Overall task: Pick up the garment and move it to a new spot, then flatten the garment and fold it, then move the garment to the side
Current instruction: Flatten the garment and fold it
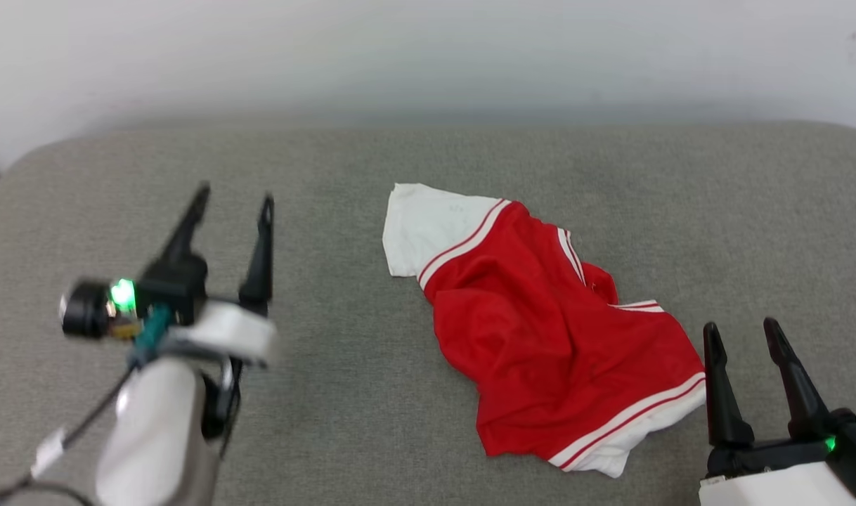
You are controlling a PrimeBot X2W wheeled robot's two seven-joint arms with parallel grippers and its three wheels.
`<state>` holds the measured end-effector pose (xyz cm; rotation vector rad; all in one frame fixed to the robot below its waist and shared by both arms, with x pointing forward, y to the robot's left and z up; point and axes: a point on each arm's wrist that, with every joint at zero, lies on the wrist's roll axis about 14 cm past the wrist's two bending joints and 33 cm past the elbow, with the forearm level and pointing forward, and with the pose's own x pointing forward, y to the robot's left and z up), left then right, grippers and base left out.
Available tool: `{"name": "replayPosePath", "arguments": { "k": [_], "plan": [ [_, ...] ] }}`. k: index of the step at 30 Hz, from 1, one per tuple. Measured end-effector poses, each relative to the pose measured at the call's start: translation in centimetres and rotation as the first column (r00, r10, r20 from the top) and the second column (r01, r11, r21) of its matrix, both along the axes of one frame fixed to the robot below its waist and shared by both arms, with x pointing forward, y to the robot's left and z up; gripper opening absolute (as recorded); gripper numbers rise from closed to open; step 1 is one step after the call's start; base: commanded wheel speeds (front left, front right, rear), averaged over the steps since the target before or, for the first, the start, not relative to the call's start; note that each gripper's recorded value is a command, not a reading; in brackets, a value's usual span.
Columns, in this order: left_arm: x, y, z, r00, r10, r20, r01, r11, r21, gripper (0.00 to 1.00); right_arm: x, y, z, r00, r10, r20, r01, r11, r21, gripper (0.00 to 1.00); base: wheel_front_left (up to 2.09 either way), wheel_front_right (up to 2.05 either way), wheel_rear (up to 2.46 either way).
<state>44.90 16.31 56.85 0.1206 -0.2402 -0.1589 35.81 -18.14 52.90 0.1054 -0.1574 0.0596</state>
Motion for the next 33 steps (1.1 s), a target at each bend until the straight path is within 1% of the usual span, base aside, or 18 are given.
{"name": "replayPosePath", "arguments": {
  "k": [2,4,9,12,16,19,20,22,25,28,32,33],
  "plan": [
    [2.1,-0.4,1.3,0.999,-0.026,0.025,0.025,0.999,0.036,1.00,0.4,-0.2,0.1,1.000,-0.005,0.003,0.006,1.000,-0.006,1.00,0.00,0.00,0.00],
    [4.2,-1.0,1.9,0.999,-0.048,0.018,0.047,0.997,0.069,1.00,0.9,-0.4,0.0,1.000,-0.013,0.003,0.013,1.000,-0.009,1.00,0.00,0.00,0.00],
    [9.5,-2.1,5.7,0.996,-0.079,0.044,0.073,0.990,0.121,1.00,2.0,-1.1,-0.6,0.999,-0.033,-0.014,0.033,0.999,-0.016,1.00,0.00,0.00,0.00],
    [12.2,-3.4,5.8,0.995,-0.102,-0.016,0.103,0.980,0.170,1.00,2.6,-1.5,-1.3,0.998,-0.047,-0.031,0.046,0.999,-0.020,1.00,0.00,0.00,0.00],
    [15.4,-5.7,5.1,0.982,-0.128,-0.139,0.157,0.962,0.222,1.00,3.5,-2.1,-1.9,0.997,-0.062,-0.045,0.060,0.998,-0.026,1.00,0.00,0.00,0.00],
    [16.9,-8.0,2.7,0.947,-0.155,-0.280,0.232,0.935,0.267,1.00,4.1,-2.3,-2.3,0.996,-0.069,-0.054,0.067,0.997,-0.028,1.00,0.00,0.00,0.00],
    [17.2,-8.7,1.7,0.930,-0.160,-0.331,0.258,0.926,0.277,1.00,4.3,-2.5,-2.5,0.996,-0.073,-0.059,0.071,0.997,-0.028,1.00,0.00,0.00,0.00],
    [17.8,-9.8,0.1,0.888,-0.170,-0.426,0.303,0.916,0.265,1.00,4.7,-2.7,-2.8,0.995,-0.080,-0.063,0.078,0.996,-0.031,1.00,0.00,0.00,0.00],
    [18.1,-10.8,-2.8,0.806,-0.156,-0.571,0.367,0.888,0.276,1.00,5.2,-3.0,-3.2,0.994,-0.086,-0.071,0.084,0.996,-0.032,1.00,0.00,0.00,0.00],
    [17.2,-11.2,-6.8,0.682,-0.128,-0.720,0.436,0.862,0.260,1.00,5.5,-3.2,-3.7,0.992,-0.094,-0.082,0.091,0.995,-0.036,1.00,0.00,0.00,0.00],
    [16.1,-11.7,-10.0,0.544,-0.093,-0.834,0.513,0.823,0.243,1.00,5.7,-3.8,-4.1,0.990,-0.111,-0.092,0.107,0.993,-0.041,1.00,0.00,0.00,0.00],
    [15.5,-11.5,-11.2,0.499,-0.072,-0.864,0.534,0.810,0.241,1.00,5.7,-4.0,-4.2,0.989,-0.116,-0.096,0.112,0.993,-0.044,1.00,0.00,0.00,0.00]
  ]
}}
